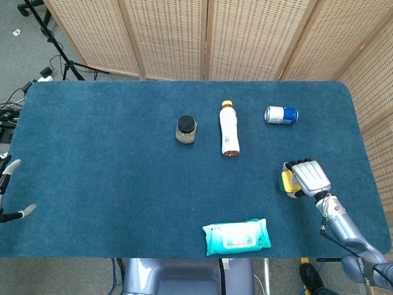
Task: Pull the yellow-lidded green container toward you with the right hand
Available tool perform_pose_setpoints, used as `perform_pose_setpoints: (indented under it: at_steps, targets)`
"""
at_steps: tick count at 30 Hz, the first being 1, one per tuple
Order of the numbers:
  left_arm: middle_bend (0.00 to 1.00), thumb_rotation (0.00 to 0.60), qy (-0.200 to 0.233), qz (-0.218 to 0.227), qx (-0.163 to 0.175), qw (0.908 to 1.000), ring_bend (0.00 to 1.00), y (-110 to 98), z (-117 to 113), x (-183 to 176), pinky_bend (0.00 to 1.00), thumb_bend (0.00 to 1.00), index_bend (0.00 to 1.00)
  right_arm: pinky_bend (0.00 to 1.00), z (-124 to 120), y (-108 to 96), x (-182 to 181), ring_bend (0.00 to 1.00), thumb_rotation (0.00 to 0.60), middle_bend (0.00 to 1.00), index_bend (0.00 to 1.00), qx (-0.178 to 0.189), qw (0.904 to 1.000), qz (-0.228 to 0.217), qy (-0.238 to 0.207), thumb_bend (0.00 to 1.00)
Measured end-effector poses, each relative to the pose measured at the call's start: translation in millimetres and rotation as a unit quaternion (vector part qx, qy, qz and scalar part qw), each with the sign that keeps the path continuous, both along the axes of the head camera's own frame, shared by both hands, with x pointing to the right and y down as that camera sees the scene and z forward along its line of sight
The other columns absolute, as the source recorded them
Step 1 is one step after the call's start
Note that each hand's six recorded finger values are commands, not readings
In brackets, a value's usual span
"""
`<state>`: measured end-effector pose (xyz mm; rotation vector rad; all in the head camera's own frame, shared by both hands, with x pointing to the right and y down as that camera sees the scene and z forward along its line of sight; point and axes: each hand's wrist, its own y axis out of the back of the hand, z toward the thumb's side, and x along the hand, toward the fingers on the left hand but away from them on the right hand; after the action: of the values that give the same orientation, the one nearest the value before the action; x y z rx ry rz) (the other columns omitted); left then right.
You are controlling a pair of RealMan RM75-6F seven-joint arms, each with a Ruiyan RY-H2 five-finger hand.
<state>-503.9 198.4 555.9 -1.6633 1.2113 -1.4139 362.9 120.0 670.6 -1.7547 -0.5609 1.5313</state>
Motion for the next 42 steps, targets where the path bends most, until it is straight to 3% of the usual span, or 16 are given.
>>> perform_pose_setpoints:
  at_steps: [2,6,14,18,22,27,31,42]
  targets:
    - [0.00,0.600,-0.001,-0.001,0.000,1.0000,0.00,0,0,0,0.00,0.00,0.00,0.20,3,4,1,0.00,0.600,0.00,0.03,-0.020,0.9998,0.008,0.002,0.00]
    - [0.00,0.600,-0.003,-0.001,0.000,1.0000,0.00,0,0,0,0.00,0.00,0.00,0.10,2,6,3,0.00,0.600,0.00,0.00,-0.044,0.9987,0.026,0.001,0.00]
    - [0.00,0.600,0.000,-0.004,0.002,1.0000,0.00,0,-2,-1,0.00,0.00,0.00,0.08,-25,2,5,0.00,0.600,0.00,0.00,-0.018,0.9983,0.049,-0.027,0.00]
    - [0.00,0.600,0.001,-0.002,0.003,1.0000,0.00,1,-4,-1,0.00,0.00,0.00,0.08,-45,5,9,0.00,0.600,0.00,0.01,0.008,0.9987,0.031,-0.039,0.00]
    - [0.00,0.600,0.003,0.000,0.006,1.0000,0.00,3,-6,0,0.00,0.00,0.00,0.08,-52,14,15,0.00,0.600,0.00,0.05,0.000,0.9994,-0.010,-0.032,0.00]
    - [0.00,0.600,0.004,-0.002,0.009,1.0000,0.00,4,-7,-1,0.00,0.00,0.00,0.08,-44,15,31,0.00,0.600,0.04,0.09,-0.025,0.9989,-0.033,-0.021,0.00]
    - [0.00,0.600,-0.002,-0.001,0.007,1.0000,0.00,3,-5,0,0.00,0.00,0.00,0.09,-32,16,28,0.00,0.600,0.07,0.14,-0.037,0.9976,-0.045,-0.037,0.00]
    - [0.00,0.600,-0.013,-0.003,0.000,0.9999,0.00,2,2,1,0.00,0.00,0.00,0.19,-3,8,11,0.10,0.600,0.18,0.23,-0.028,0.9958,-0.069,-0.053,0.00]
